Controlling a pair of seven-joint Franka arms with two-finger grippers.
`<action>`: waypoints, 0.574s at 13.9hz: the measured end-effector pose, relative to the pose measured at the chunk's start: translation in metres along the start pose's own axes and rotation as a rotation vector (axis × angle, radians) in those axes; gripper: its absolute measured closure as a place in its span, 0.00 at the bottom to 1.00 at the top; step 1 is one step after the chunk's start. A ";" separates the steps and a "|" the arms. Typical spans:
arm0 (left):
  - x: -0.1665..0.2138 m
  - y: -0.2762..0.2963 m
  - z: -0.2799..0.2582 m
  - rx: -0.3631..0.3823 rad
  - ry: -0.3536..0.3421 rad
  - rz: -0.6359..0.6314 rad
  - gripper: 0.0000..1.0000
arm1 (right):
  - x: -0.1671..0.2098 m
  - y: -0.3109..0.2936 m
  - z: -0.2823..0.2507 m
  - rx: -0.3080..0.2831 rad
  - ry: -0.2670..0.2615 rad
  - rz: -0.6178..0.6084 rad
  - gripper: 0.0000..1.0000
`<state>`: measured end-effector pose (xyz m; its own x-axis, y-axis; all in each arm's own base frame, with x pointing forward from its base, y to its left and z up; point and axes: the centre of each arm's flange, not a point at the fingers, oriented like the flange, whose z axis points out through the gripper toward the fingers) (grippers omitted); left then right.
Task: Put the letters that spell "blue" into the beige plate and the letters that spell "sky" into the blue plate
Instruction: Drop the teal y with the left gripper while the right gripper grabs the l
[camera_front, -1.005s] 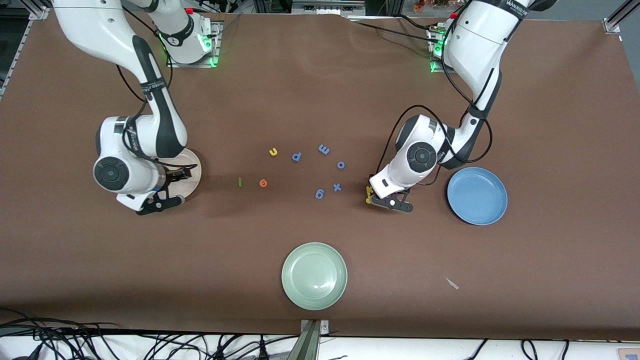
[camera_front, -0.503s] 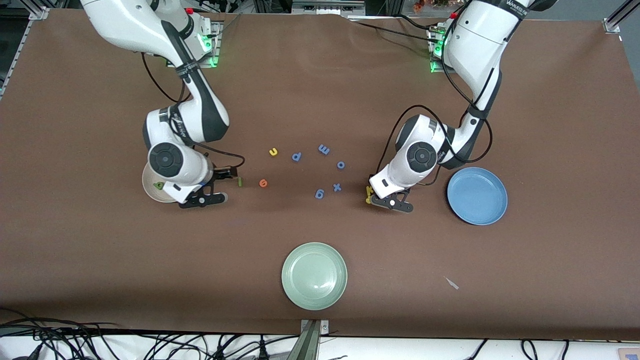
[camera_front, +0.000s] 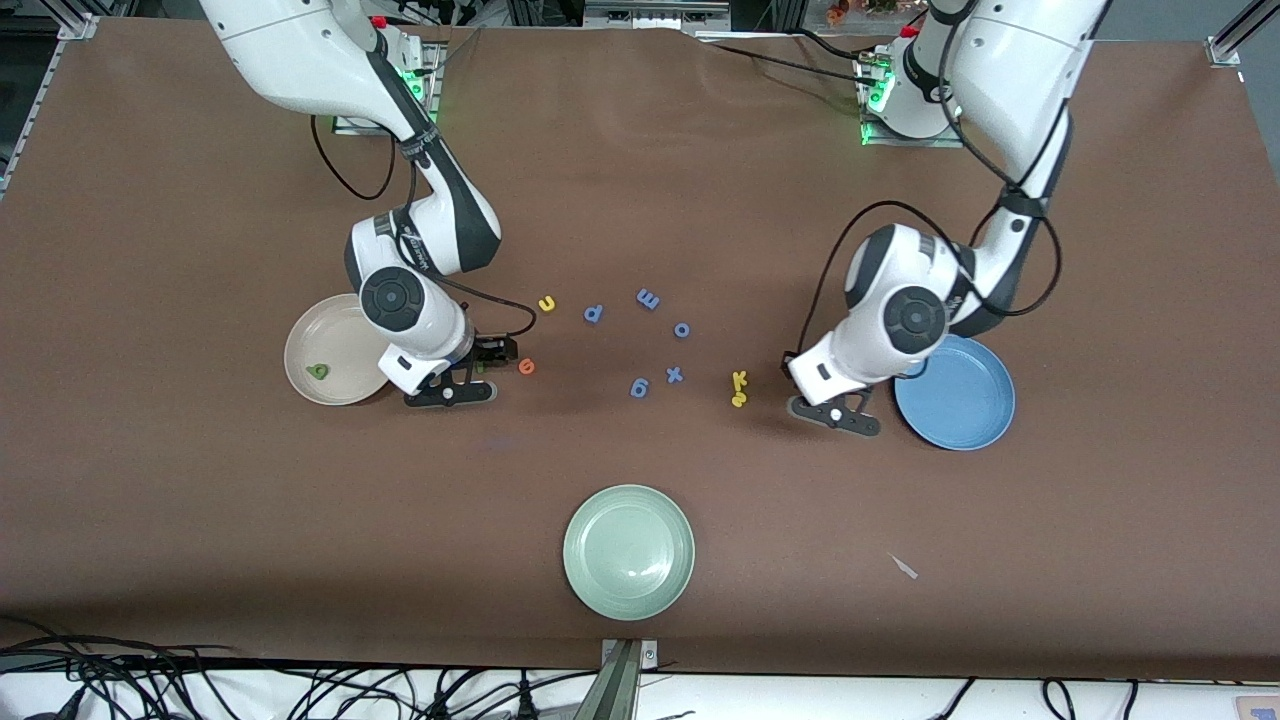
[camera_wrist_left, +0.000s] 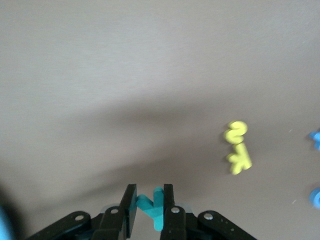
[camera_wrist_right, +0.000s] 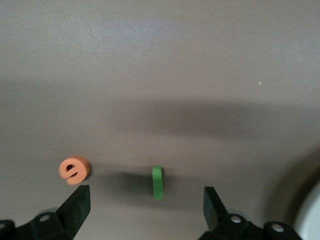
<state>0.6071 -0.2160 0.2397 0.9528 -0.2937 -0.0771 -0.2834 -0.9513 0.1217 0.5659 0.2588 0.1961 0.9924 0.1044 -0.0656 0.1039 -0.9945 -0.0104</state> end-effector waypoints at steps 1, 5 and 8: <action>-0.003 -0.018 -0.003 -0.003 -0.018 0.038 0.75 | -0.004 0.002 0.009 0.000 0.005 0.000 0.00; -0.017 -0.121 -0.007 0.006 -0.046 0.187 0.75 | -0.016 0.005 0.023 -0.008 -0.017 0.000 0.04; -0.029 -0.163 -0.005 0.002 -0.053 0.201 0.74 | -0.021 0.007 0.028 -0.010 -0.021 -0.001 0.21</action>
<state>0.6266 -0.0518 0.2265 0.8698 -0.4825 -0.1035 -0.4679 -0.8730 0.1378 0.5443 0.2498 0.1693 0.9906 0.1055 -0.0869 0.1059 -0.9944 -0.0004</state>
